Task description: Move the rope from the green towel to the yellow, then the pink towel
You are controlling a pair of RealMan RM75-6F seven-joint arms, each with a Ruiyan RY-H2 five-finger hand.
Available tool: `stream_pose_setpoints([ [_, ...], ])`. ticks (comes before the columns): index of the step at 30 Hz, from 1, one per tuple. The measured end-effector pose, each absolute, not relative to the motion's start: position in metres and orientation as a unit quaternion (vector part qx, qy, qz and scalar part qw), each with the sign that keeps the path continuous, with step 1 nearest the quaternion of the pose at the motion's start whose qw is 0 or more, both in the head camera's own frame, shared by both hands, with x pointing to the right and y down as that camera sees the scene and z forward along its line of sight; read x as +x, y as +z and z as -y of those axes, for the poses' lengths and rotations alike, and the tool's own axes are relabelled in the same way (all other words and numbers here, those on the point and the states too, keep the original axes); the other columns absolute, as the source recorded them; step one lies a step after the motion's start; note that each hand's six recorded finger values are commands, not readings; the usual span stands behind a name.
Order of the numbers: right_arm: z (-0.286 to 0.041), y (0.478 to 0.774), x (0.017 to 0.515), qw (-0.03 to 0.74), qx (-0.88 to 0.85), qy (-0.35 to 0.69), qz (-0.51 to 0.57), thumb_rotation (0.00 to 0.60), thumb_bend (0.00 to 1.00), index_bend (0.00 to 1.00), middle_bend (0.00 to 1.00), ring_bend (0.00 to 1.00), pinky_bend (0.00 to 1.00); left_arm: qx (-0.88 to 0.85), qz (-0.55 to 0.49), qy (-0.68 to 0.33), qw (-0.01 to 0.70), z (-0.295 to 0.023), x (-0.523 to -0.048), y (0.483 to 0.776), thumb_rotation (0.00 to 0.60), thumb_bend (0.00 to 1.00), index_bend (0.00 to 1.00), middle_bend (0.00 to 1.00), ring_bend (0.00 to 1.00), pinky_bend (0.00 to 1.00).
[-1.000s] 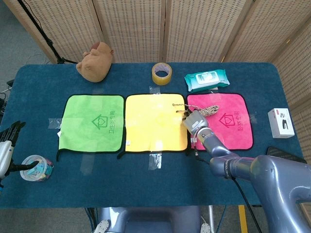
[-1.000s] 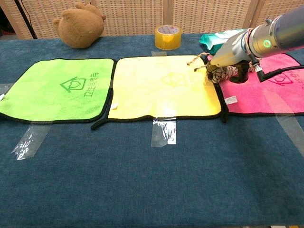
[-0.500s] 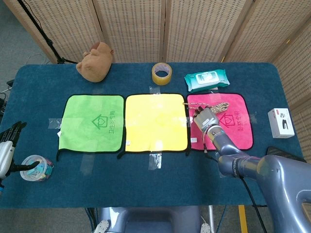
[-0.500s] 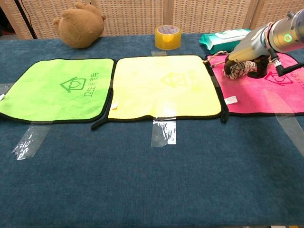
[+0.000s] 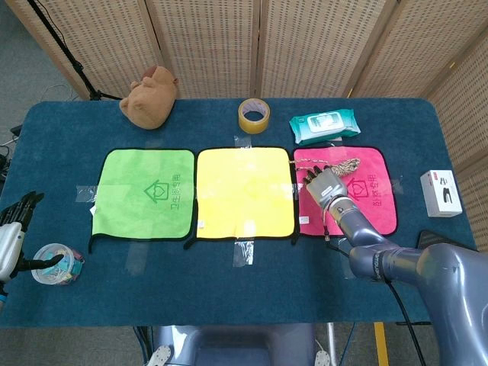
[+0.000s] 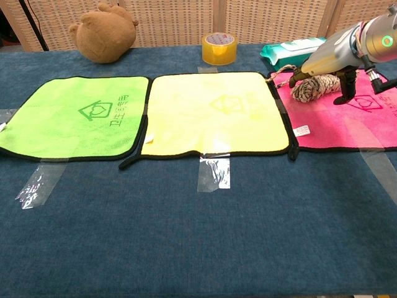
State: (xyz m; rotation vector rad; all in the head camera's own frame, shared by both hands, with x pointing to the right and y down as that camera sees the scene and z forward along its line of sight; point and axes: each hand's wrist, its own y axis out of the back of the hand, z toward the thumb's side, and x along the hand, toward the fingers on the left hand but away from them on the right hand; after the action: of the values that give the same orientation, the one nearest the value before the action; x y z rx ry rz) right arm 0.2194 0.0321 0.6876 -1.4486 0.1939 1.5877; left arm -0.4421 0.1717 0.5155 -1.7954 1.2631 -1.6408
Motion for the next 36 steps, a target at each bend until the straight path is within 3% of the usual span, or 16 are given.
stream_pose_setpoints([
  [3, -0.033, 0.679, 0.219, 0.469, -0.598, 0.646, -0.066, 0.600, 0.08, 0.00, 0.00, 0.00, 0.00, -0.644, -0.451, -0.585, 0.198, -0.172, -0.442, 0.515, 0.600, 0.06, 0.00, 0.00, 0.00, 0.00],
  [12, -0.021, 0.628, 0.222, 0.496, -0.614, 0.614, 0.028, 0.600, 0.08, 0.00, 0.00, 0.00, 0.00, -0.650, -0.446, -0.581, 0.204, -0.175, -0.440, 0.513, 0.600, 0.06, 0.00, 0.00, 0.00, 0.00],
  [18, -0.027, 0.586, 0.254, 0.531, -0.614, 0.571, 0.124, 0.600, 0.08, 0.00, 0.00, 0.00, 0.00, -0.648, -0.444, -0.580, 0.215, -0.183, -0.442, 0.510, 0.600, 0.06, 0.00, 0.00, 0.00, 0.00],
  [27, -0.075, 0.546, 0.345, 0.517, -0.613, 0.540, 0.255, 0.600, 0.07, 0.00, 0.00, 0.00, 0.00, -0.632, -0.460, -0.575, 0.239, -0.198, -0.454, 0.509, 0.600, 0.06, 0.00, 0.00, 0.00, 0.00],
  [36, -0.158, 0.542, 0.420, 0.429, -0.621, 0.540, 0.372, 0.600, 0.01, 0.00, 0.00, 0.00, 0.00, -0.626, -0.466, -0.565, 0.266, -0.218, -0.466, 0.505, 0.600, 0.06, 0.00, 0.00, 0.00, 0.00],
])
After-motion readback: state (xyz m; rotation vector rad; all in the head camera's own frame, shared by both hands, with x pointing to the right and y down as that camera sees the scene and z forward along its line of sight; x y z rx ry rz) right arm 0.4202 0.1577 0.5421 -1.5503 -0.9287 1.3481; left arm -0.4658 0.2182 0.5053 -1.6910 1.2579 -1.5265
